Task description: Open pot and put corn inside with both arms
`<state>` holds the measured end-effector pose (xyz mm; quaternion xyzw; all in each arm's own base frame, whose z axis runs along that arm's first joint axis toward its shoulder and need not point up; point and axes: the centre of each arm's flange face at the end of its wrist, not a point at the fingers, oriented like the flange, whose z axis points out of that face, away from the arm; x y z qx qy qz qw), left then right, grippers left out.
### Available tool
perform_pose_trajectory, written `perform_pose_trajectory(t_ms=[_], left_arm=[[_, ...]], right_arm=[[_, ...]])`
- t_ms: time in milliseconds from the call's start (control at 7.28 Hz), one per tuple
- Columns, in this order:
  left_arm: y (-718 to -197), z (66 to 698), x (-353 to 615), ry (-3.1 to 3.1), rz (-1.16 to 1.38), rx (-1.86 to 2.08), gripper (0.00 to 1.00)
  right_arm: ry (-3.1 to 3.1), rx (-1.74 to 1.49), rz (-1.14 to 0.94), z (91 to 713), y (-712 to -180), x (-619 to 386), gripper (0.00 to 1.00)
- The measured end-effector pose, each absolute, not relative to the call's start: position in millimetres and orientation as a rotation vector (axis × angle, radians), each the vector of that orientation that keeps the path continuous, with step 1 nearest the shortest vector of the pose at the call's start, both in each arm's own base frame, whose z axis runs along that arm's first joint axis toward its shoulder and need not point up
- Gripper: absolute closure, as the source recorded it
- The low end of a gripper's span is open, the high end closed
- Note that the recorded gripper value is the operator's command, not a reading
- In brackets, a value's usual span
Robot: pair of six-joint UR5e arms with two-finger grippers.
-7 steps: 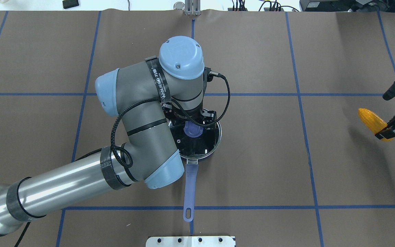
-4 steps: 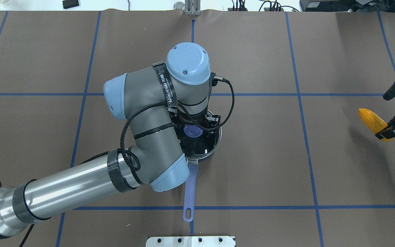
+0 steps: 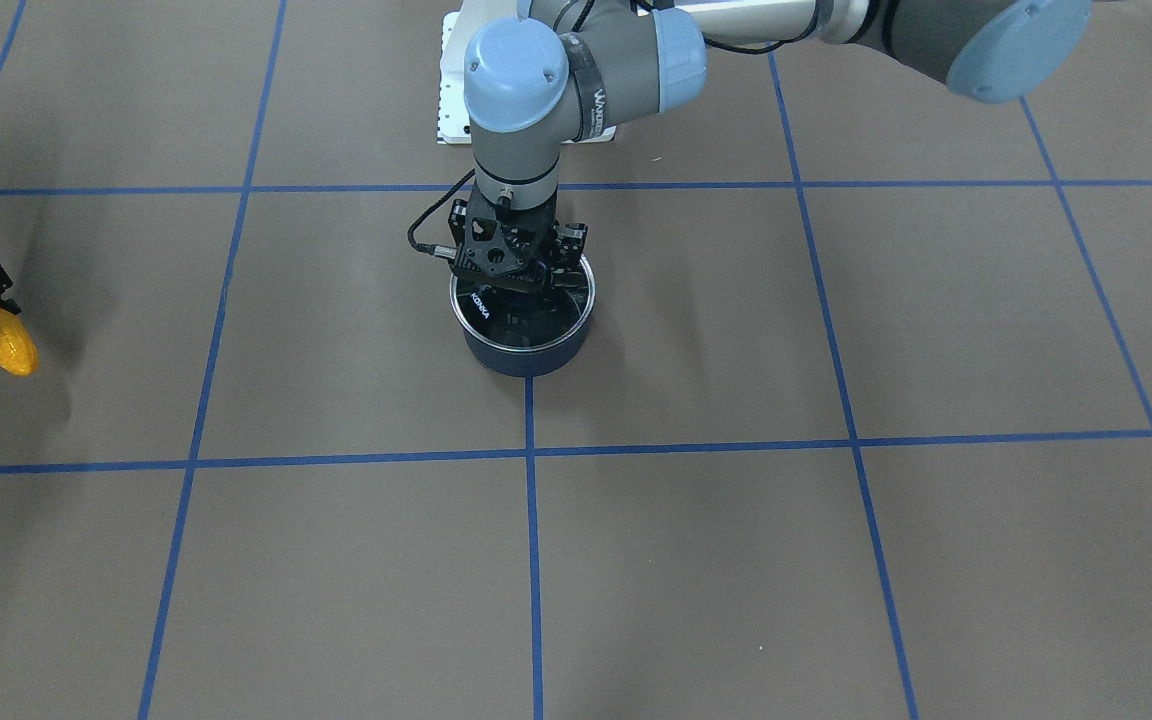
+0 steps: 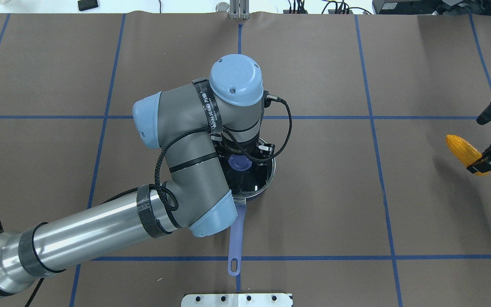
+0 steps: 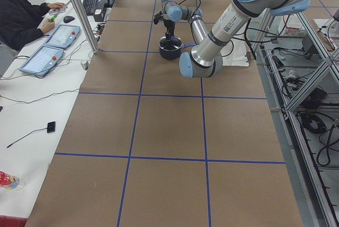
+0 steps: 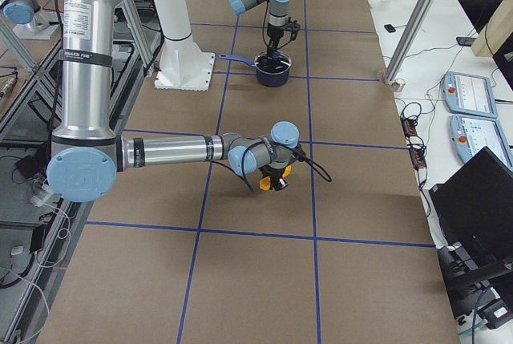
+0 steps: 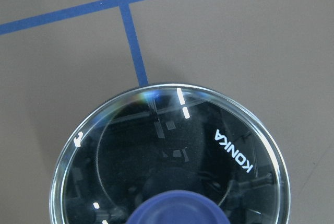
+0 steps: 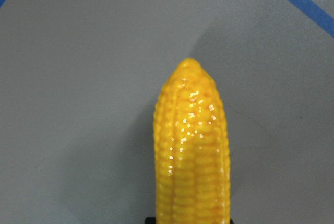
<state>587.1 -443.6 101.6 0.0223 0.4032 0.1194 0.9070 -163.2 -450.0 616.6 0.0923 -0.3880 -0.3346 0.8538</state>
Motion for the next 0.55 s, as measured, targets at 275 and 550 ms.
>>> perform_pose_trajectory(t_ms=[275,550], left_arm=[[-443.8,103.4,587.3,0.83,0.245,0.044,0.45],[-443.8,102.2,585.6,0.832,0.235,0.04,0.47]], right_arm=[[-0.816,0.195,-0.705,616.1,-450.4,-163.6,0.6],[-0.816,0.195,-0.705,615.8,-450.6,-163.7,0.6]])
